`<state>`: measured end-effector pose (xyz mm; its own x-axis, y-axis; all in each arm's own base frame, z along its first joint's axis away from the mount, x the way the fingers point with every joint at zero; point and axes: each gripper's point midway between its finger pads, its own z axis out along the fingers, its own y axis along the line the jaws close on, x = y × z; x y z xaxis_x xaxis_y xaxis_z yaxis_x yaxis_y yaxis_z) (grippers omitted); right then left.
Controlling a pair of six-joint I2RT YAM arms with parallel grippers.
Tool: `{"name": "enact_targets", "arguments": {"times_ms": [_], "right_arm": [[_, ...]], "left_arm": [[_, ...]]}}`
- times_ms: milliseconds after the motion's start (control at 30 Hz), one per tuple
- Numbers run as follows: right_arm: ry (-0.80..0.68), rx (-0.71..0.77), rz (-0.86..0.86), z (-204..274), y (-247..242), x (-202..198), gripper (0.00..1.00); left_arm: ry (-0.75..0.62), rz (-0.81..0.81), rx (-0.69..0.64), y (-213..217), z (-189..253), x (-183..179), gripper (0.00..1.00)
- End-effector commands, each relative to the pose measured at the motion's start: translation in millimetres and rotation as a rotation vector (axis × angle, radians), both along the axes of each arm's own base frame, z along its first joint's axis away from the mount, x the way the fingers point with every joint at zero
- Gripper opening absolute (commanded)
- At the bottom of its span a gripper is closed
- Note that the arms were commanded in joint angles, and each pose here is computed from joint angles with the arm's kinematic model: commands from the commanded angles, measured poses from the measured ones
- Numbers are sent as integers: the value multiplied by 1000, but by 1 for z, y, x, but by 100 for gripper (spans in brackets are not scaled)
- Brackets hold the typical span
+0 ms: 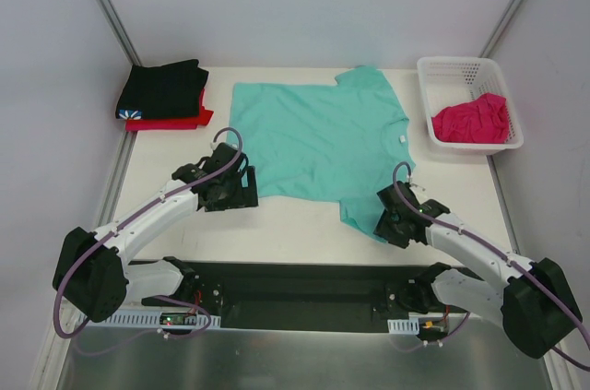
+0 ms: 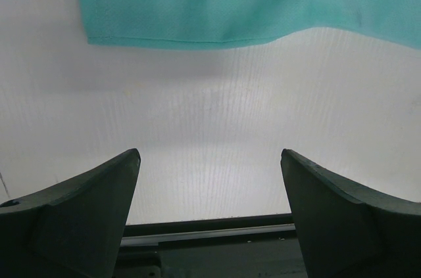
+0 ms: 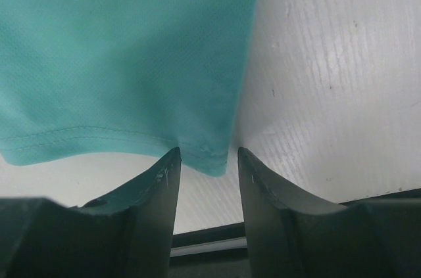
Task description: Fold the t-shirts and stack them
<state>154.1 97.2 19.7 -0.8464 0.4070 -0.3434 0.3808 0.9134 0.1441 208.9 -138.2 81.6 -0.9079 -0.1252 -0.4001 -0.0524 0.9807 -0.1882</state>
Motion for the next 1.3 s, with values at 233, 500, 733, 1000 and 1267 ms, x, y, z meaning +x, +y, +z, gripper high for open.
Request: {"name": "enact_targets", "arguments": {"times_ms": [233, 500, 733, 1000, 1267], "right_arm": [[-8, -37, -34, -7, -9, -2, 33], [-6, -33, -36, -7, -7, 0, 11], [-26, -60, -25, 6, -12, 1, 7], [-38, -46, -15, 10, -11, 2, 8], [-56, -31, 0, 16, -7, 6, 8]], "left_arm": [[-24, 8, 5, 0, 10, 2, 89], [-54, 58, 9, 7, 14, 4, 91], [-45, 205, -33, 32, 7, 11, 93], [-80, 319, -73, 45, -6, 28, 82], [-49, 406, -64, 50, -31, 33, 57]]}}
